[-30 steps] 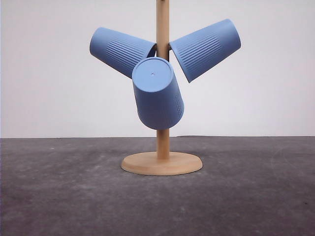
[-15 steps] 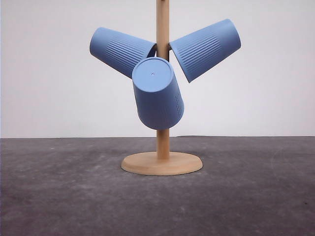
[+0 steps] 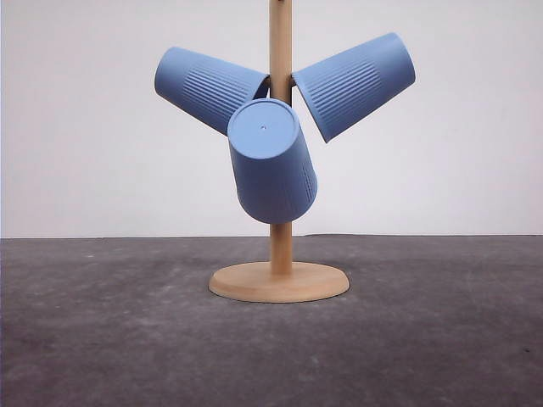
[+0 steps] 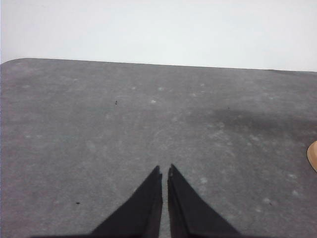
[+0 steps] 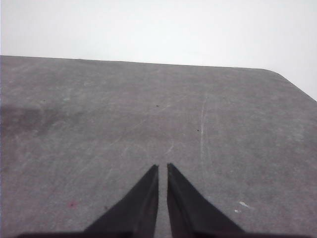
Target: Place three cups
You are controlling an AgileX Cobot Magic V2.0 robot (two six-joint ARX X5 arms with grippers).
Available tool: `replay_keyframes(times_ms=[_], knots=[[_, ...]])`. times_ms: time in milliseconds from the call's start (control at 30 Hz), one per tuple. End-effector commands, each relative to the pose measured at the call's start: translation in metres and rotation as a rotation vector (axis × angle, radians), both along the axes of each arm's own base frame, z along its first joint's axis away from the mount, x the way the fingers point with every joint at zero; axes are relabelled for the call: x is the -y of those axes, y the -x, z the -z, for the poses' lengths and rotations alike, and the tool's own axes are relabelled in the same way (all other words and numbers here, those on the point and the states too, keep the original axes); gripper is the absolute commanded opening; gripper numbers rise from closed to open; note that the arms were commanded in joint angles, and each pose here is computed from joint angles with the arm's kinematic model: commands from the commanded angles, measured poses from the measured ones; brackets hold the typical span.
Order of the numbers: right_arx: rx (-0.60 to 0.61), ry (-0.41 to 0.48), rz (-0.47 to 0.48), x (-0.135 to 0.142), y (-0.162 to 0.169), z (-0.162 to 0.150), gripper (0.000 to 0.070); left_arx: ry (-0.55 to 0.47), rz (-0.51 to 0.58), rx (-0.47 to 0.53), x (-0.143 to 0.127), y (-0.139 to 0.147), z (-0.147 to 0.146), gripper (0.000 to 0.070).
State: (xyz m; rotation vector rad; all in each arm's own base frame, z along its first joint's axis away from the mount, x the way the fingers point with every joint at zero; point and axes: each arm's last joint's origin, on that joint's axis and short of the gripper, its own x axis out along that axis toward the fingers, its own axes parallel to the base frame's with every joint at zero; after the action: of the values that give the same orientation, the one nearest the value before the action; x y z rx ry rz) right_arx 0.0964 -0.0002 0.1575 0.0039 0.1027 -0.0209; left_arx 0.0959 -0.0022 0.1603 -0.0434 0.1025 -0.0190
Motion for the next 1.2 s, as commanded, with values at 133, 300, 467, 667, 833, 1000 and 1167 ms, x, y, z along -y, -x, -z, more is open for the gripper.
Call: replay_keyframes(times_ms=[133,300,467,667,833,1000,1167], knots=[[0.007,-0.013,0.001,0.0,-0.0003,0.0003,0.0029,-0.004,-0.003,-0.002,-0.0001,-0.0009,0.0037,0.0],[0.007,-0.013,0.001,0.0,-0.0003,0.0003,0.003,-0.004,-0.003,-0.002,-0.0001,-0.0009,0.0037,0.0],[0.007,-0.013,0.001,0.0,-0.0003,0.0003,0.0029,-0.004,-0.003,-0.001,-0.0001,-0.0009,0.0037,0.0],[0.007,-0.013,0.001,0.0,-0.0003,0.0003,0.003,-0.004,-0.003,-0.002,-0.0001,-0.0009,0.0037,0.0],[0.007,-0.013,0.001,0.0,-0.0003,0.0003,0.003,-0.004,-0.003,-0.002,-0.0001,-0.0009,0.0037,0.0],[0.007,-0.013,0.001,0.0,-0.0003,0.0003,0.0029,-0.004,-0.003,-0.002,-0.0001,-0.0009,0.0037,0.0],[0.007,-0.013,0.001,0.0,-0.0003,0.0003,0.0029,-0.004,-0.003,-0.001,-0.0001,-0.0009,0.0037,0.0]])
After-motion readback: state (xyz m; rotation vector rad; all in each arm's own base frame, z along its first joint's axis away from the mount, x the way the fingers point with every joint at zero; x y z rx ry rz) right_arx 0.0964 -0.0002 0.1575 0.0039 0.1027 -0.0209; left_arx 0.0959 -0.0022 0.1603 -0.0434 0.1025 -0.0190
